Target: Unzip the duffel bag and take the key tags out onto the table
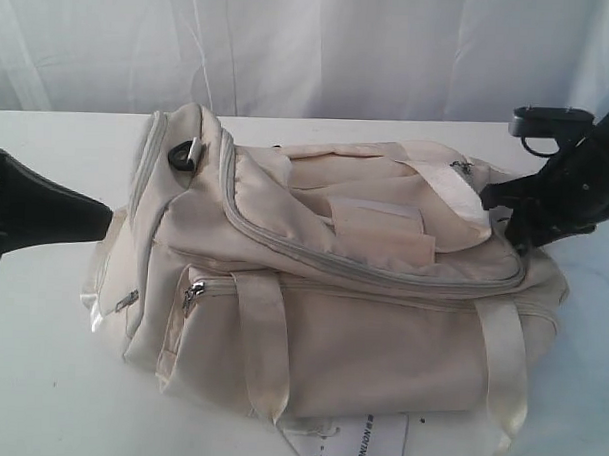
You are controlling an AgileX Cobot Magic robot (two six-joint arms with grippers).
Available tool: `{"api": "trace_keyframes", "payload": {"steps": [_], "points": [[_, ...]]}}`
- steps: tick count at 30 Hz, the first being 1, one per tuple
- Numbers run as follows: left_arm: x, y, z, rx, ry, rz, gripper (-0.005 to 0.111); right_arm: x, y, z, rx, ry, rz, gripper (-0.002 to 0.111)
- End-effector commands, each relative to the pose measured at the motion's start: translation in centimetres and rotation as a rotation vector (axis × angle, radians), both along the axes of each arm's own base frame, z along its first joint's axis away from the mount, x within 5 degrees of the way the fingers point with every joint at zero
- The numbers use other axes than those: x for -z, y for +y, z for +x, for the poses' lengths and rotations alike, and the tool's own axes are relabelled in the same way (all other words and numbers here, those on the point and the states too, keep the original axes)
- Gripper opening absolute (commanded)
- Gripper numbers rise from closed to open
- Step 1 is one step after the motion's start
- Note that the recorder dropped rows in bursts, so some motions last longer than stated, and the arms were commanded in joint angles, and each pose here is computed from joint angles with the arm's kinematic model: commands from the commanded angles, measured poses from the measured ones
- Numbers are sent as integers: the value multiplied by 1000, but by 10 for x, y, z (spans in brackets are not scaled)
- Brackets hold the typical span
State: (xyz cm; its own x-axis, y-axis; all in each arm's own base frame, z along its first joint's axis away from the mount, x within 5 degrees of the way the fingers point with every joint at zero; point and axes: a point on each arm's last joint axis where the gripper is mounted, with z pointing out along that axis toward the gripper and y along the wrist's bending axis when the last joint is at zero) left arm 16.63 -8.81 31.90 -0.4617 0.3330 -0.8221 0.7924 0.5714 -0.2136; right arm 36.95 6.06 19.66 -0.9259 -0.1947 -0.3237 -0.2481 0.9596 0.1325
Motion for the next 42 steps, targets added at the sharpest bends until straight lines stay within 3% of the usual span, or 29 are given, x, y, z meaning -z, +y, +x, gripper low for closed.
{"api": "trace_keyframes", "payload": {"steps": [1,4,8,14,22,28,35,37,42], "points": [[-3,-2,-2,16,1,-23,0,-29,-11,2,44,-85,-20,56],[-3,-2,-1,16,3,-23,0,-48,-12,5,70,-186,-4,65],[-3,-2,-1,15,-2,-18,0,-74,-4,12,90,-321,71,65],[-3,-2,-1,18,0,-20,0,-86,24,45,31,-381,97,65],[-3,-2,-1,18,0,-20,0,-39,41,101,135,-236,155,62],[-4,-3,-2,24,8,-37,0,-4,44,101,127,-66,134,62],[-4,-3,-3,30,12,-37,0,2,48,100,140,-20,176,62],[-4,-3,-3,30,12,-37,0,1,50,100,150,-13,207,55],[-4,-3,-3,30,12,-37,0,0,52,99,161,-2,240,21]]}}
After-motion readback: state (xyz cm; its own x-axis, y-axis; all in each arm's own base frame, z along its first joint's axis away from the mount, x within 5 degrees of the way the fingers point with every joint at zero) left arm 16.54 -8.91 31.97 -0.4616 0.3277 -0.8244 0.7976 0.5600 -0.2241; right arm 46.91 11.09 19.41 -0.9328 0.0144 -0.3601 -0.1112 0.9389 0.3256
